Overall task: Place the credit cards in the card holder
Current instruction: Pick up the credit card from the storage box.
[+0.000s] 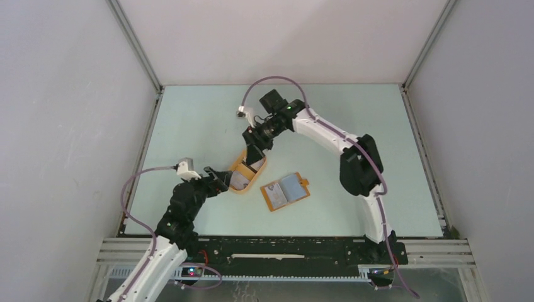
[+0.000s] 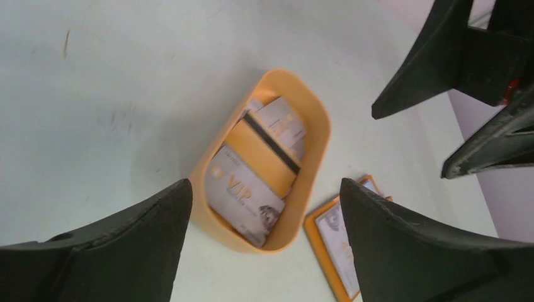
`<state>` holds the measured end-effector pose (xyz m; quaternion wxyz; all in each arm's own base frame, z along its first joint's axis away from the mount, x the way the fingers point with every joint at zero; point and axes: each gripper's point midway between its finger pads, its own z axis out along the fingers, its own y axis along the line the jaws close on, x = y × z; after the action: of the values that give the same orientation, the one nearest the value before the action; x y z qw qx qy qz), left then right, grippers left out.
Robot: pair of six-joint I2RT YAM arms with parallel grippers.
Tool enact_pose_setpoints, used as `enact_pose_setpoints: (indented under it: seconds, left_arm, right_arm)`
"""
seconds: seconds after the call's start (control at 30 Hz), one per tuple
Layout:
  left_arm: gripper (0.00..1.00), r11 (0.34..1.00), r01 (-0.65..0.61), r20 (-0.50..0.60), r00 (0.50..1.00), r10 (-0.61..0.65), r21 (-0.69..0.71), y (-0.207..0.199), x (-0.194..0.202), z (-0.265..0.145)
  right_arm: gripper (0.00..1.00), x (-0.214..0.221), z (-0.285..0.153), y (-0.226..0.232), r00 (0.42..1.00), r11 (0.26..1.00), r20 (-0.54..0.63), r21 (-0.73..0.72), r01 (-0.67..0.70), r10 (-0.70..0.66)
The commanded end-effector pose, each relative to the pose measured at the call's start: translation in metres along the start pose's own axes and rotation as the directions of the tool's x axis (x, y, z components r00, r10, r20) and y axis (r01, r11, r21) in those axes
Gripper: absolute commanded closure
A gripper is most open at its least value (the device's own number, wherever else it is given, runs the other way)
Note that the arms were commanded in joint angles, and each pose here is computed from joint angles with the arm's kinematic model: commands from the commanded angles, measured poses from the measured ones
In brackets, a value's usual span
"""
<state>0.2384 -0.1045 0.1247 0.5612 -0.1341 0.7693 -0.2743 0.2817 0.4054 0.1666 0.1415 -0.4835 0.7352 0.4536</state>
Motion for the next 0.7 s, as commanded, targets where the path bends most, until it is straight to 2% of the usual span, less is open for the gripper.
enact_pose_setpoints:
  seconds: [0.0,0.2,0.53,0.67]
  left_arm:
    - [0.13,0.989,0.143,-0.056,0.988,-0.141,0.026,0.009,0.025,0.003]
    - [0.26,0.983,0.184,-0.064,0.981,-0.183,0.007,0.019,0.033,0.007]
    - [0.42,0.984,0.17,-0.137,0.975,-0.176,-0.055,0.034,0.055,0.012]
    - [0.47,0.985,0.159,-0.149,0.974,-0.169,-0.073,0.038,0.059,0.011]
  right_arm:
    - [0.19,-0.005,0.023,0.002,0.991,0.991,-0.036,-0.01,-0.13,0.129]
    - [0.21,0.003,0.053,-0.02,0.975,0.977,-0.065,0.016,-0.214,0.215]
    - [0.23,0.02,0.077,-0.055,0.961,0.961,-0.1,0.132,-0.244,0.258]
    - [0.22,0.02,0.077,-0.072,0.961,0.945,-0.085,0.224,-0.239,0.263]
